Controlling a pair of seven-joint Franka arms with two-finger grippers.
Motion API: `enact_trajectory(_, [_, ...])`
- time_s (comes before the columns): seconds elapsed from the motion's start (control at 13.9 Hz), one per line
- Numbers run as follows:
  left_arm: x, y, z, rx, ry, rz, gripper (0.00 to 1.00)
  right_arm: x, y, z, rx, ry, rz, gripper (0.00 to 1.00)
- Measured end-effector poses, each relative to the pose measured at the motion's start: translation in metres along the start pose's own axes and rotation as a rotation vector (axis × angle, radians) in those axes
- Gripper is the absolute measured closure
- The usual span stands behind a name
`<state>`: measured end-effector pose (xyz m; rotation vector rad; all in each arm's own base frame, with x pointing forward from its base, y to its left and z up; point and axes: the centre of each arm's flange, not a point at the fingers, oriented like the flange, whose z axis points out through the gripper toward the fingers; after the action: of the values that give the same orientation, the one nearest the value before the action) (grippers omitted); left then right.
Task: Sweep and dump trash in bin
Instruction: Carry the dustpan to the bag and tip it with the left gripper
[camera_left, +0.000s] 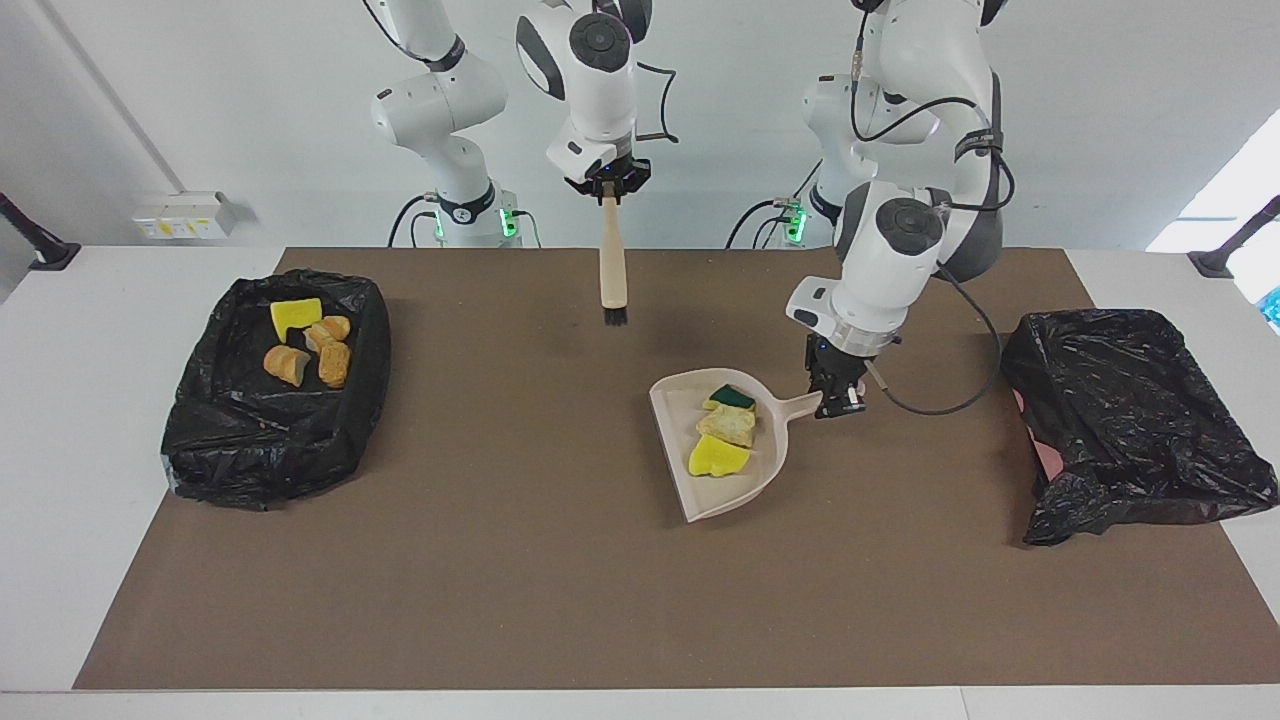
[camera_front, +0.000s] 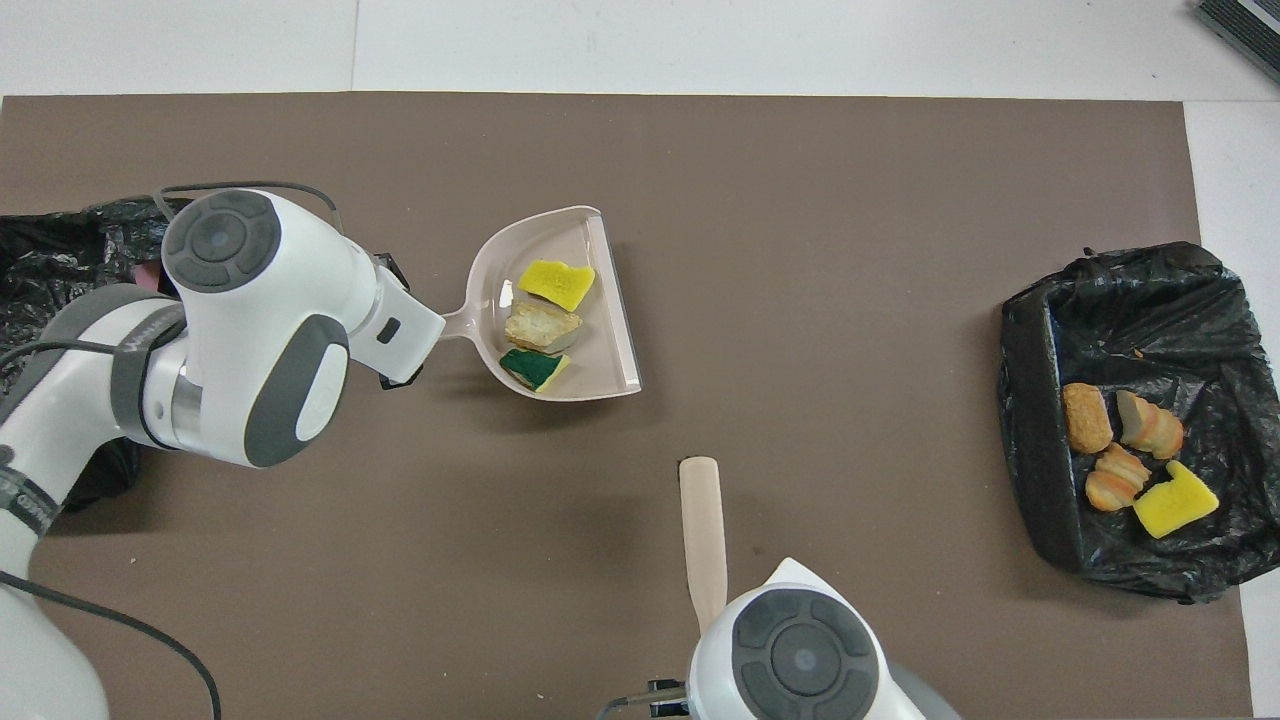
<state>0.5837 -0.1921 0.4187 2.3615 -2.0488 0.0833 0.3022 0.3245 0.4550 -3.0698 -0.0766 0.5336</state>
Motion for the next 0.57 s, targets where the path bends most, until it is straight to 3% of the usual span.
enact_trajectory(0.22, [-0.037,-0.025,-0.032,-0.014,0.009,-0.005,0.69,0.004,-0.022,0.037,0.006,0.025,0.037,0.73])
enact_trajectory(0.57, [-0.135,-0.059,-0.074,-0.042,0.059,-0.002,0.69,0.016,-0.052,0.101,0.011,0.057,0.083,0.73])
